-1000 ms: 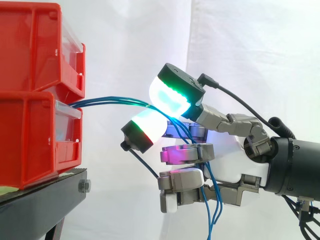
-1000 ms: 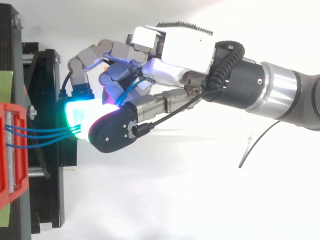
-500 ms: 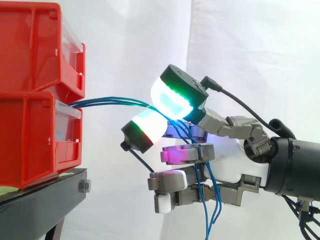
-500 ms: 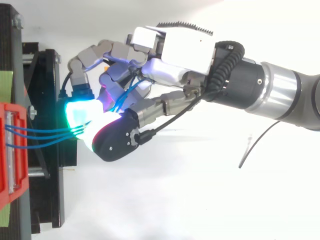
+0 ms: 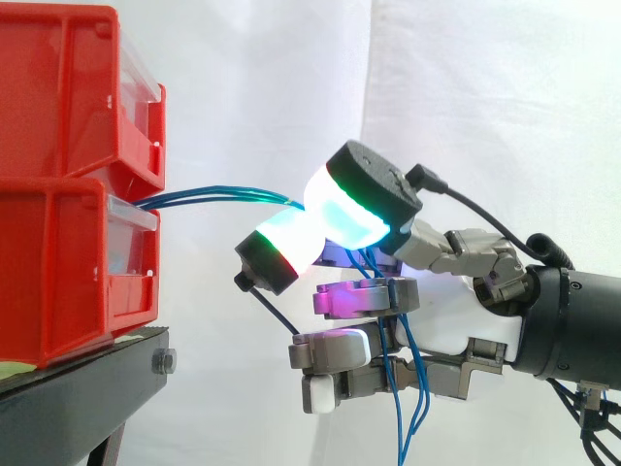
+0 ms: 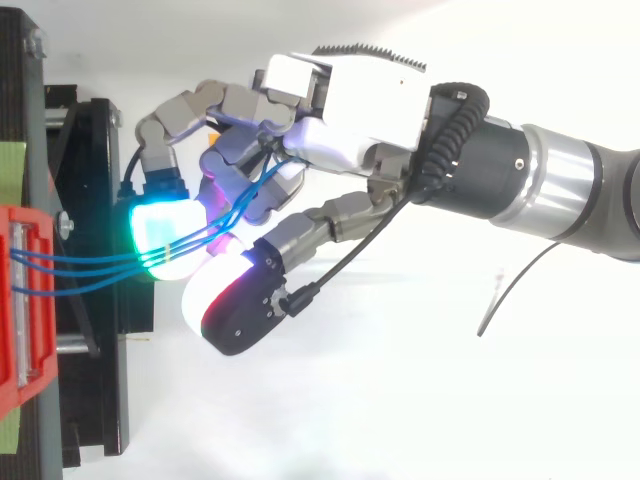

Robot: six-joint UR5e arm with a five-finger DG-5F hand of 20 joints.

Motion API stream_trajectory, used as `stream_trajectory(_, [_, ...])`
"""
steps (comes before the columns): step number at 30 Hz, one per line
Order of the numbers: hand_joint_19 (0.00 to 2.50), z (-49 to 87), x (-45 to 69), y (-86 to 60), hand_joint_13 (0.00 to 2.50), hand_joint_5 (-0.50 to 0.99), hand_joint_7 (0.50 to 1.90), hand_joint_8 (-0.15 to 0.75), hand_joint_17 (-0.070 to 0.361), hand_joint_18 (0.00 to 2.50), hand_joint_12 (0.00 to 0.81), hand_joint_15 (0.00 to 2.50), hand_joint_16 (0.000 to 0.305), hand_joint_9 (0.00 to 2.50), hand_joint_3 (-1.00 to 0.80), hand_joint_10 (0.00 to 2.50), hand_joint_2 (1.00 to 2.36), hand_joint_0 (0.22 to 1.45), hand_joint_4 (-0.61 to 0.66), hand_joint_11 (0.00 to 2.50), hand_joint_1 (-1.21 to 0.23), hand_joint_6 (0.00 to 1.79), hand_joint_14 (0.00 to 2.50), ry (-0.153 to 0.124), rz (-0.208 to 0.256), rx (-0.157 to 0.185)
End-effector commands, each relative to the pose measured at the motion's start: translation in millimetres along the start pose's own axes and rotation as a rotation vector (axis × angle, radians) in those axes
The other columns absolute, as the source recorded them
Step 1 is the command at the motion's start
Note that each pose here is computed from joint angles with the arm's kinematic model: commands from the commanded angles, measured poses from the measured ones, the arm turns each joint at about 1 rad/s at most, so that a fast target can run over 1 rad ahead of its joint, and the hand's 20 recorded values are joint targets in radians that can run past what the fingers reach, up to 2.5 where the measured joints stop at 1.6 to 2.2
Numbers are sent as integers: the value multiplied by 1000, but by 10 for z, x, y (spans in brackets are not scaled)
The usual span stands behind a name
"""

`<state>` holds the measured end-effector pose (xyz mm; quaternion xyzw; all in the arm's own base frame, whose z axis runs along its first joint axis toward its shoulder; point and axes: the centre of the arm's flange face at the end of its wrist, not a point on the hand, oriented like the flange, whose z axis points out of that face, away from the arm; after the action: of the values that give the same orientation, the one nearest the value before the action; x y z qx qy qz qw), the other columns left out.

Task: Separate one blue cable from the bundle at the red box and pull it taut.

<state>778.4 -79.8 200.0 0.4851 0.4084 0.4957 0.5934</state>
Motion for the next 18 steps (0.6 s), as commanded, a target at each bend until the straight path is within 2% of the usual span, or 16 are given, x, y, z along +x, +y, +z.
stream_trajectory(1, [862, -1, 3, -6, 1132, -198, 1098, 291, 130, 889, 417, 1594, 58, 917, -500, 1728, 1000, 458, 13, 1913, -832, 884, 17, 1, 0, 1])
stream_trajectory(3, [872, -1, 3, -6, 1145, -195, 1074, 296, 135, 905, 434, 1585, 60, 932, -500, 1749, 1000, 446, 10, 1891, -748, 879, 16, 1, 0, 1])
stream_trajectory(5, [893, -1, 1, -6, 1140, -193, 1105, 288, 131, 897, 409, 1582, 58, 956, -500, 1679, 1000, 473, -3, 1938, -684, 872, 17, -1, 0, 1])
stream_trajectory(9, [934, 1, 3, 6, 1154, -184, 1171, 243, 113, 859, 355, 1599, 50, 1024, -500, 1476, 1000, 611, -38, 2105, -595, 860, 21, 1, 0, -1])
stream_trajectory(11, [934, 1, 1, 6, 1159, -181, 1184, 243, 112, 862, 354, 1608, 50, 1029, -490, 1463, 1000, 641, -58, 2123, -633, 861, 21, -1, 0, -1])
stream_trajectory(15, [933, -1, 3, -6, 1159, -184, 1275, 248, 113, 865, 357, 1606, 50, 1031, -238, 1456, 1019, 641, -58, 2155, -741, 862, 22, 1, 0, 1])
stream_trajectory(18, [915, 1, 3, 6, 1140, -187, 1326, 250, 114, 864, 358, 1617, 51, 1010, -174, 1470, 1022, 660, -64, 2172, -792, 869, 23, 1, 0, -1])
